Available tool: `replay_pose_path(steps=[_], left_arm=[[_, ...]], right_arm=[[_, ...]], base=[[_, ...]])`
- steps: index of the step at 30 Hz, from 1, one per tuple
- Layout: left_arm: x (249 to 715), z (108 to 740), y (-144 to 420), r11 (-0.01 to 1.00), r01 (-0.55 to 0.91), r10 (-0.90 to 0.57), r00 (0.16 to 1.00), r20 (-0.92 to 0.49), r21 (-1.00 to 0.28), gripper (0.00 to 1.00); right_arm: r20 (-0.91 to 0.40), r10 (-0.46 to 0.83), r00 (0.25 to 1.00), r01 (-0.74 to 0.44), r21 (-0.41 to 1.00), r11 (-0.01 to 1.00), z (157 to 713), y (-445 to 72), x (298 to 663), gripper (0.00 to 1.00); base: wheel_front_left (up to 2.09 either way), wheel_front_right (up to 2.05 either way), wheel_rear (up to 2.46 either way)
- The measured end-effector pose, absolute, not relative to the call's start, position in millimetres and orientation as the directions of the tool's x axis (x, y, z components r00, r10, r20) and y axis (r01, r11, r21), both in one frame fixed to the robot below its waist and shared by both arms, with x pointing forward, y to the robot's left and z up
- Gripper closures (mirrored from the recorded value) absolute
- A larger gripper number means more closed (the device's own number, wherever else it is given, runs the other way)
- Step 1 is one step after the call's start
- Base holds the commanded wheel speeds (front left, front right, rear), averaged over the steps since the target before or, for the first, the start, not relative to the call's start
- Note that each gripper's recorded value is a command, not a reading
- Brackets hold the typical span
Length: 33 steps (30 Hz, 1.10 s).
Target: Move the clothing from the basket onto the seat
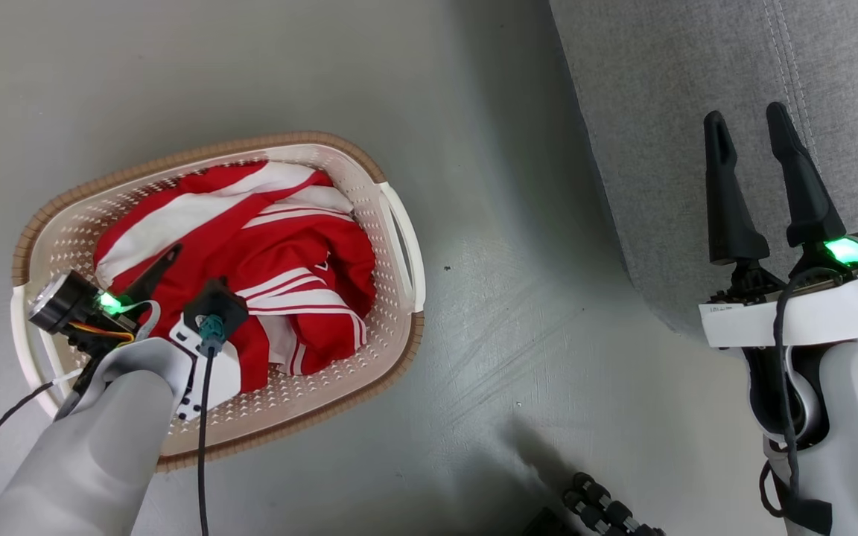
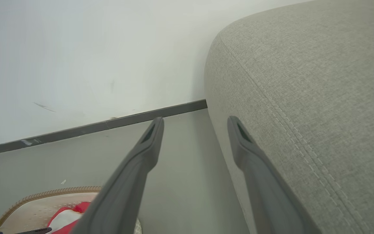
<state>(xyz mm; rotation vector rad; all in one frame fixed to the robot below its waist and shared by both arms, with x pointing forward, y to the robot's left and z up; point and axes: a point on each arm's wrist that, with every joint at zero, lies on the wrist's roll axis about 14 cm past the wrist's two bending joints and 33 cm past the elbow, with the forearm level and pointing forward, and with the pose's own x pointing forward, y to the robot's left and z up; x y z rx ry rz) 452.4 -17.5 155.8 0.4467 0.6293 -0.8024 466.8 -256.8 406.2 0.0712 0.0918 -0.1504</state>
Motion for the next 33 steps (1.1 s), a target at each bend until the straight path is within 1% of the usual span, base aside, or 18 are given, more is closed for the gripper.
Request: replay_pose_path(steps=[9,10,11,13,14,23,33], left_arm=[[463,141,-14,0.636,0.757,-0.487,0.542,-0.685,0.147,0.0],[463,139,-13,0.636,0.757,-0.485,0.541,-0.687,0.147,0.07],[463,138,-13,0.637,0.757,-0.483,0.539,-0.69,0.146,0.4],[462,135,-14,0.636,0.758,-0.482,0.535,-0.693,0.143,0.85],[461,134,-14,0.636,0.758,-0.481,0.533,-0.697,0.141,1.0],[464,142,-20,0.665,0.735,-0.477,0.555,-0.681,0.133,1.0],[490,174,-22,0.728,0.67,-0.481,0.65,-0.588,0.145,1.0]], right_arm=[[-0.095,-0.147,0.984,0.154,0.064,0.986,402,-260,475,0.0],[-0.099,-0.147,0.984,0.154,0.063,0.986,400,-259,475,0.0],[-0.101,-0.147,0.984,0.154,0.063,0.986,399,-259,474,0.0],[-0.103,-0.147,0.984,0.154,0.06,0.986,398,-260,475,0.0],[-0.1,-0.147,0.984,0.153,0.06,0.986,398,-260,477,0.0],[-0.066,-0.143,0.987,0.148,0.077,0.986,406,-260,484,0.0],[-0.041,-0.112,0.993,0.115,0.077,0.99,414,-250,493,0.0]], base=[[0.0,0.0,0.0],[0.0,0.0,0.0],[0.0,0.0,0.0],[0.0,0.0,0.0],[0.0,0.0,0.0],[0.0,0.0,0.0],[0.0,0.0,0.0]])
